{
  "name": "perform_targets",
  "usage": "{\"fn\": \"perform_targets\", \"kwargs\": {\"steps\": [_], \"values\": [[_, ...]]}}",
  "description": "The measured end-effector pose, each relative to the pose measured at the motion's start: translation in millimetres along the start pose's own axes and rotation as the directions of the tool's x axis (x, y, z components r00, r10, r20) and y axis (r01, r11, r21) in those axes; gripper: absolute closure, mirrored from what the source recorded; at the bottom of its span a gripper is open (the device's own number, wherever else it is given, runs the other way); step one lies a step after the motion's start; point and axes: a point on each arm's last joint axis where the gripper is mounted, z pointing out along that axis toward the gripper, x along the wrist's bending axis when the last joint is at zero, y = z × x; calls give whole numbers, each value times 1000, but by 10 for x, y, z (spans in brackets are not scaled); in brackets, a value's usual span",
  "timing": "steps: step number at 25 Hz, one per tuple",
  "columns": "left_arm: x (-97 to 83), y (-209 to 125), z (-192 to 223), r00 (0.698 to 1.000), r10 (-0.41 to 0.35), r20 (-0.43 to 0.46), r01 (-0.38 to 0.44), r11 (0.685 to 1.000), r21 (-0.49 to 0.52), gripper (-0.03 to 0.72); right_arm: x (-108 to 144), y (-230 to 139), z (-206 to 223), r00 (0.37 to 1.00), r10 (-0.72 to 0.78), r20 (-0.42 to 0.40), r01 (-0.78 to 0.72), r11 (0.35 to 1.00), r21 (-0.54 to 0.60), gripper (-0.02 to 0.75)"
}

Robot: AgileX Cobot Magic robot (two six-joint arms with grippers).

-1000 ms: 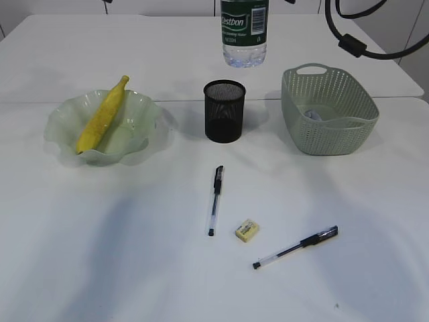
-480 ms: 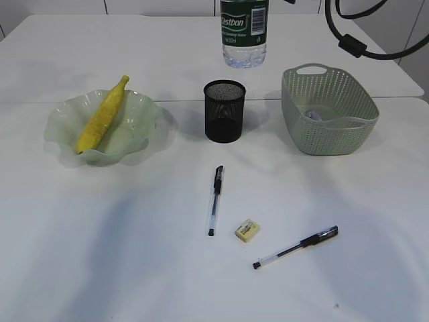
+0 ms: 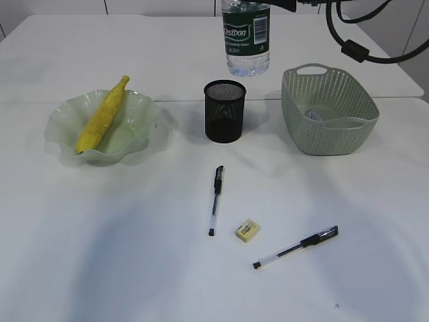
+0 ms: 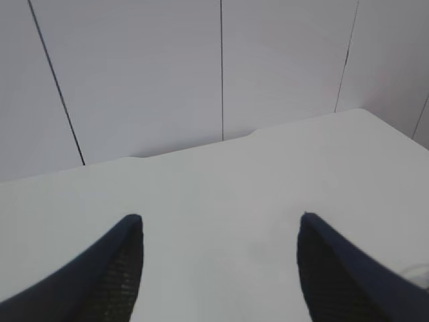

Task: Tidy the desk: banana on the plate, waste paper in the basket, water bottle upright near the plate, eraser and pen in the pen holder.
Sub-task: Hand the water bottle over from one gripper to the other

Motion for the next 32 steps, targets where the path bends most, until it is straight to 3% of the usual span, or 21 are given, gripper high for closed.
{"fn": "perform_targets", "kwargs": {"steps": [4, 11, 16, 23, 32], "values": [[36, 291, -473, 1000, 26, -11, -26, 1000, 0, 178, 0, 0, 0, 1000, 4, 0, -4, 1000, 0, 379], [92, 418, -1000, 996, 89, -27, -85, 988, 129, 181, 0, 0, 0, 1000, 4, 0, -4, 1000, 0, 379], [167, 357, -1076, 996, 88, -31, -80, 974, 213, 182, 0, 0, 0, 1000, 4, 0, -4, 1000, 0, 379], [166, 322, -1085, 996, 85, -21, -77, 965, 251, 183, 0, 0, 0, 1000, 6, 0, -6, 1000, 0, 379], [188, 228, -1117, 993, 113, -27, -96, 929, 357, 183, 0, 0, 0, 1000, 23, 0, -23, 1000, 0, 379]]}}
